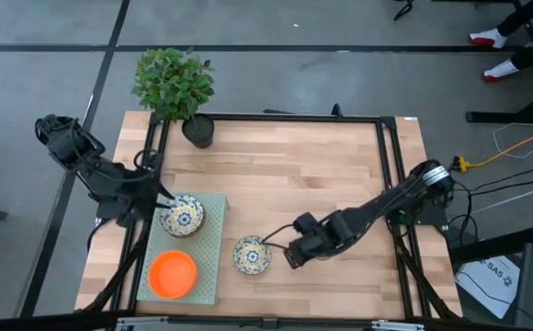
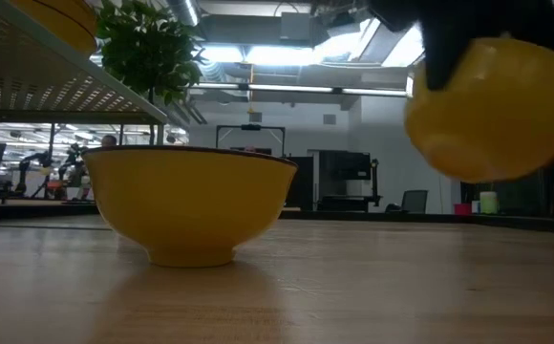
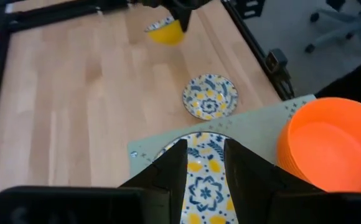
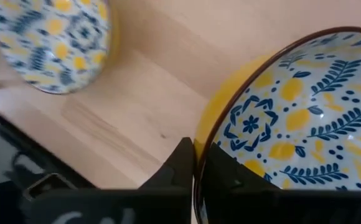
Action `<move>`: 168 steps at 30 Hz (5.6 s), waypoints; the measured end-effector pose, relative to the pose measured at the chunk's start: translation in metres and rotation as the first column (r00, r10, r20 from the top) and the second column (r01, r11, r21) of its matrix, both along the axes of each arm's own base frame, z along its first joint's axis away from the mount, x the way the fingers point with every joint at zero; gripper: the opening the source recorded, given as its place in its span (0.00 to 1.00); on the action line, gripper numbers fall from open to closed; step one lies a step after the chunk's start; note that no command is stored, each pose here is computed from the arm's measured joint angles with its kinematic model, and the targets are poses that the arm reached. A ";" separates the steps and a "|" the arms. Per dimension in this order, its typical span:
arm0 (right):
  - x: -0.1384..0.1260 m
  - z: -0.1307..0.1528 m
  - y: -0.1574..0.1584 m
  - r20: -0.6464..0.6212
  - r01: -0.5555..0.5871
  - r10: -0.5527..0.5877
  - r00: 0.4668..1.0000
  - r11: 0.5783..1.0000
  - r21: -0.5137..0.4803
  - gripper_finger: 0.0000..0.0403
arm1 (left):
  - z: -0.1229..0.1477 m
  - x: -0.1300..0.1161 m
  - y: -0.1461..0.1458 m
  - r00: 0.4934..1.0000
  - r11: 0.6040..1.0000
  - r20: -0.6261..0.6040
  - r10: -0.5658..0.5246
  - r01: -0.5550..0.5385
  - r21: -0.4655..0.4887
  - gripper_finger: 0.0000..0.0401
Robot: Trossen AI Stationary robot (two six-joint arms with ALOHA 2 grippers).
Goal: Pick & Place Mini bowls
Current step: Stack the patterned bowl on top of the patterned bowl on the shelf
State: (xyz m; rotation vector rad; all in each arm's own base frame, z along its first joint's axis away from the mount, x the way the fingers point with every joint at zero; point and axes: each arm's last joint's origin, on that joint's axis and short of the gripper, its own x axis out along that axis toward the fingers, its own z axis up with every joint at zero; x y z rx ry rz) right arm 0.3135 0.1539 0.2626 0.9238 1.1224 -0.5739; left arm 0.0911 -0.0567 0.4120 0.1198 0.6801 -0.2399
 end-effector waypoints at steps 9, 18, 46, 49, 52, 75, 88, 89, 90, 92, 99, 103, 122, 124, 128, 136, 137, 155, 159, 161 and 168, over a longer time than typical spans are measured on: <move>0.004 0.021 -0.026 0.103 -0.044 0.048 0.994 0.998 -0.038 0.03 | 0.009 -0.008 0.010 0.984 0.989 0.119 0.136 -0.128 -0.068 0.28; 0.012 0.047 -0.048 0.293 -0.091 0.115 0.949 0.991 -0.095 0.03 | 0.020 -0.013 0.016 0.947 0.974 0.240 0.213 -0.187 -0.129 0.31; 0.015 0.141 -0.087 0.690 -0.373 0.687 0.230 0.717 -0.589 0.03 | 0.041 0.063 0.036 0.914 0.963 0.405 0.026 0.086 -0.256 0.35; 0.015 0.151 -0.089 0.710 -0.368 0.698 0.097 0.688 -0.626 0.03 | 0.044 0.079 0.047 0.894 0.946 0.447 -0.029 0.169 -0.276 0.35; 0.015 0.158 -0.091 0.710 -0.362 0.704 -0.015 0.658 -0.660 0.03 | 0.046 0.093 0.059 0.870 0.921 0.487 -0.082 0.253 -0.297 0.35; 0.013 0.178 -0.116 0.662 -0.312 0.687 -0.300 0.585 -0.748 0.03 | 0.048 0.147 0.111 0.785 0.829 0.608 -0.123 0.418 -0.372 0.35; 0.014 0.179 -0.126 0.644 -0.279 0.702 -0.304 0.581 -0.764 0.03 | 0.031 0.177 0.109 0.783 0.735 0.567 -0.255 0.538 -0.413 0.35; 0.014 0.180 -0.126 0.643 -0.278 0.702 -0.306 0.580 -0.766 0.03 | 0.031 0.179 0.108 0.774 0.724 0.573 -0.268 0.554 -0.410 0.35; 0.014 0.180 -0.127 0.639 -0.271 0.704 -0.309 0.579 -0.769 0.03 | 0.032 0.179 0.108 0.765 0.717 0.582 -0.276 0.567 -0.405 0.35; 0.014 0.180 -0.129 0.632 -0.259 0.710 -0.311 0.576 -0.775 0.03 | 0.034 0.180 0.108 0.761 0.709 0.587 -0.277 0.574 -0.410 0.35; 0.014 0.182 -0.137 0.624 -0.244 0.715 -0.315 0.574 -0.782 0.03 | 0.032 0.183 0.109 0.736 0.700 0.602 -0.311 0.606 -0.379 0.35; 0.014 0.182 -0.144 0.606 -0.217 0.731 -0.315 0.566 -0.796 0.04 | 0.035 0.185 0.107 0.696 0.694 0.636 -0.334 0.638 -0.334 0.35; 0.013 0.185 -0.153 0.567 -0.176 0.750 -0.340 0.541 -0.822 0.13 | 0.035 0.191 0.098 0.645 0.631 0.648 -0.405 0.710 -0.312 0.07; 0.013 0.185 -0.153 0.569 -0.166 0.752 -0.332 0.547 -0.820 0.16 | 0.036 0.191 0.098 0.639 0.624 0.650 -0.412 0.718 -0.310 0.05; 0.013 0.187 -0.154 0.626 -0.197 0.716 -0.310 0.596 -0.779 0.22 | 0.038 0.190 0.098 0.640 0.609 0.649 -0.411 0.722 -0.328 0.03; 0.013 0.186 -0.163 0.744 -0.281 0.623 -0.242 0.689 -0.669 0.41 | 0.044 0.182 0.097 0.655 0.611 0.650 -0.386 0.709 -0.351 0.02; 0.013 0.186 -0.164 0.746 -0.280 0.622 -0.237 0.691 -0.666 0.44 | 0.045 0.181 0.097 0.654 0.613 0.652 -0.384 0.709 -0.349 0.02; -0.012 0.189 -0.184 0.741 -0.307 0.662 -0.112 0.687 -0.659 0.57 | 0.063 0.148 0.090 0.674 0.609 0.643 -0.363 0.694 -0.384 0.02; -0.029 0.191 -0.182 0.739 -0.317 0.673 -0.015 0.698 -0.642 0.57 | 0.064 0.134 0.091 0.717 0.657 0.625 -0.308 0.636 -0.405 0.02; -0.035 0.189 -0.182 0.730 -0.315 0.682 0.040 0.702 -0.639 0.57 | 0.064 0.126 0.091 0.744 0.686 0.611 -0.272 0.595 -0.419 0.02; -0.044 0.180 -0.176 0.707 -0.347 0.678 0.199 0.724 -0.596 0.58 | 0.058 0.096 0.087 0.850 0.781 0.516 -0.110 0.395 -0.484 0.02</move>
